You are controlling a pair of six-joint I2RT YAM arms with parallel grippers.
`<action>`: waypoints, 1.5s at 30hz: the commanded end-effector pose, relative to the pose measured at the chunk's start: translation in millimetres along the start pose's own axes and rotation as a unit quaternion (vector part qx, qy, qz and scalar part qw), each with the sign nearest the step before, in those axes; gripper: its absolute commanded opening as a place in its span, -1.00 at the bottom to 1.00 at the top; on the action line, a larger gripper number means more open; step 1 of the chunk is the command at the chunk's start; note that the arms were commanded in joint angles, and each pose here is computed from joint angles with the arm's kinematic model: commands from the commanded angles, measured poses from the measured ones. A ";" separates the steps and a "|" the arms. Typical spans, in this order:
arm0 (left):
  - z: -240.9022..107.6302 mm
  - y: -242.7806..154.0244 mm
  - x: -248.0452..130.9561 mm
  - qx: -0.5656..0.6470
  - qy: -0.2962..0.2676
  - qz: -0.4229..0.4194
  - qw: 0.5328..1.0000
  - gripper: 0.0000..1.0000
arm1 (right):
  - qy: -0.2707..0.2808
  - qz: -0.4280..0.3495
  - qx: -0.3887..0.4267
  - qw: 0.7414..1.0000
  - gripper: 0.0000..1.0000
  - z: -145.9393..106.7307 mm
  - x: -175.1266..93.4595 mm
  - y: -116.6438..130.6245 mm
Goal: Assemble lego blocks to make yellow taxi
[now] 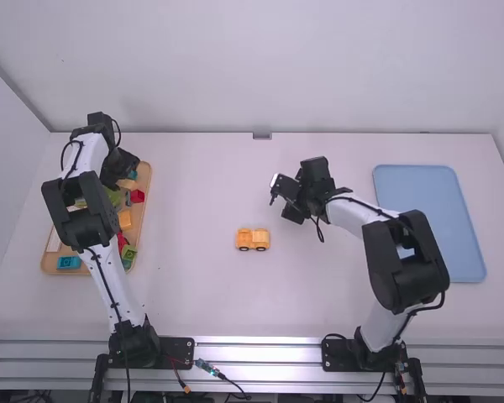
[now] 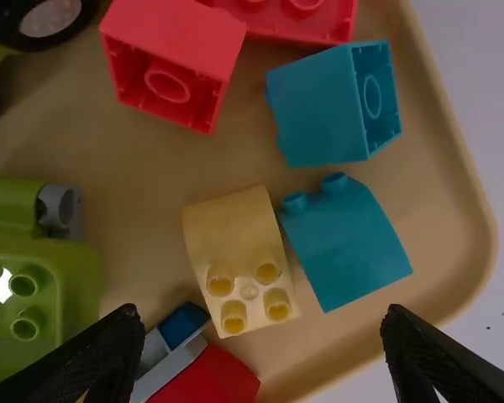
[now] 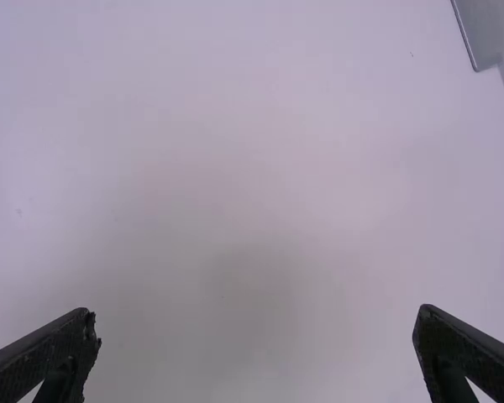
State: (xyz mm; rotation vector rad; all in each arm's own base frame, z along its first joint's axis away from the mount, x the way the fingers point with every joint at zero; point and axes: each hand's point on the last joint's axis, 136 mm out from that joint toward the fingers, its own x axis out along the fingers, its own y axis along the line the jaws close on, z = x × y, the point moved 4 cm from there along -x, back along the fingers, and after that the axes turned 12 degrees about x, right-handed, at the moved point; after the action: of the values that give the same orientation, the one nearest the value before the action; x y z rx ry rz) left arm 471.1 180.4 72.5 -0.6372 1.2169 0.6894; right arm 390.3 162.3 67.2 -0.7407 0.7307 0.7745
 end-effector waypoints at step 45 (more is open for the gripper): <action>-18.0 10.5 42.5 -0.065 0.030 0.027 0.997 0.36 | -0.054 0.017 0.054 0.997 0.98 9.0 -7.9 -8.8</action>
State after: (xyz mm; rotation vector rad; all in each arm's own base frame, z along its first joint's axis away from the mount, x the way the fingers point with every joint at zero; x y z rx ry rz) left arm 467.1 179.4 41.6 -0.7308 1.2232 0.7759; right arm 398.3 159.9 75.0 -0.5984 0.6982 0.7827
